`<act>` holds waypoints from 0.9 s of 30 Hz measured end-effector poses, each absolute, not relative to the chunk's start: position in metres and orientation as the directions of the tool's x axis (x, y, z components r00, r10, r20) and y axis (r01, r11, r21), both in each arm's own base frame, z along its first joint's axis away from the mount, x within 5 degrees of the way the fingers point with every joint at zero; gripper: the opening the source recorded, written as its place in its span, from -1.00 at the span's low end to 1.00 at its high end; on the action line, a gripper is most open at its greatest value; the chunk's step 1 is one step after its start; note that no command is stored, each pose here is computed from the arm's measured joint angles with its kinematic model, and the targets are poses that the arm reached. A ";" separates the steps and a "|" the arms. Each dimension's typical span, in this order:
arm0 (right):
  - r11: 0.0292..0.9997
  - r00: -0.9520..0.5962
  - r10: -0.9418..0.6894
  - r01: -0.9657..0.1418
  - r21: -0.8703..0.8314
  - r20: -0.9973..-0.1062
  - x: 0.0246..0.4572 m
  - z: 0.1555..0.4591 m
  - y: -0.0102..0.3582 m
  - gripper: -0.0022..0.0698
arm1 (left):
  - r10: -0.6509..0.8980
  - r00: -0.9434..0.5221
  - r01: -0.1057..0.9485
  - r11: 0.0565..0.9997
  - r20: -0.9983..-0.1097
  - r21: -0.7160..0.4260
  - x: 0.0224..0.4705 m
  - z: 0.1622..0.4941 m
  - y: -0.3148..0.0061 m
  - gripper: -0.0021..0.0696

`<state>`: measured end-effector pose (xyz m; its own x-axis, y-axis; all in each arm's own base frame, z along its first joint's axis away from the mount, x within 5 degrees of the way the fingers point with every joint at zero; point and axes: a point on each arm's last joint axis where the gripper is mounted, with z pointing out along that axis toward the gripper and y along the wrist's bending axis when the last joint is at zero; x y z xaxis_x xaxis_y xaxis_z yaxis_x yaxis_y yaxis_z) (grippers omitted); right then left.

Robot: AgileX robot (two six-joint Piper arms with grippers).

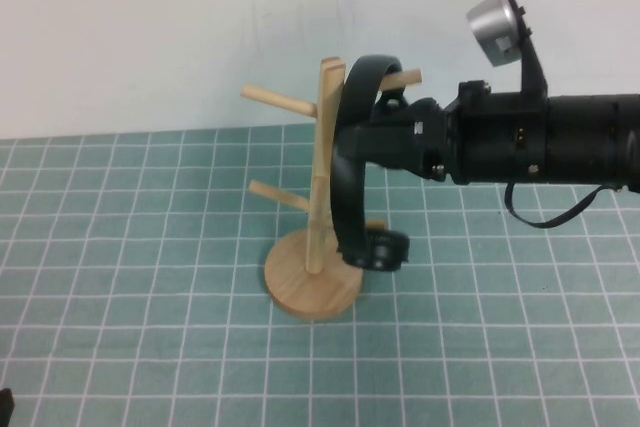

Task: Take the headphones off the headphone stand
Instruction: Pick up the headphones from the headphone stand, then place the headphones on the table

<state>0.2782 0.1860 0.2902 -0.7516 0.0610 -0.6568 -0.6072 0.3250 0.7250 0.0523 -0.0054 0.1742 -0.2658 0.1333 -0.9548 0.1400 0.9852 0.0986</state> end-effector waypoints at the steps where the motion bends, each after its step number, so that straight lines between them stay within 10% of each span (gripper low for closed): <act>1: 0.328 -0.741 0.059 -0.619 0.714 -0.669 0.277 0.293 0.185 -0.78 | 0.133 -0.266 0.140 0.985 -0.955 0.099 0.052 0.174 -0.005 -0.96; 16: 0.558 -0.588 0.004 -0.670 0.490 -0.809 0.221 0.362 0.146 -0.78 | 0.133 -0.266 0.140 0.985 -0.955 0.099 0.052 0.174 -0.005 -0.96; 27: 0.874 -0.814 0.087 -0.215 0.436 -0.574 0.226 0.331 0.113 -0.78 | 0.133 -0.266 0.140 0.985 -0.955 0.099 0.052 0.174 -0.005 -0.96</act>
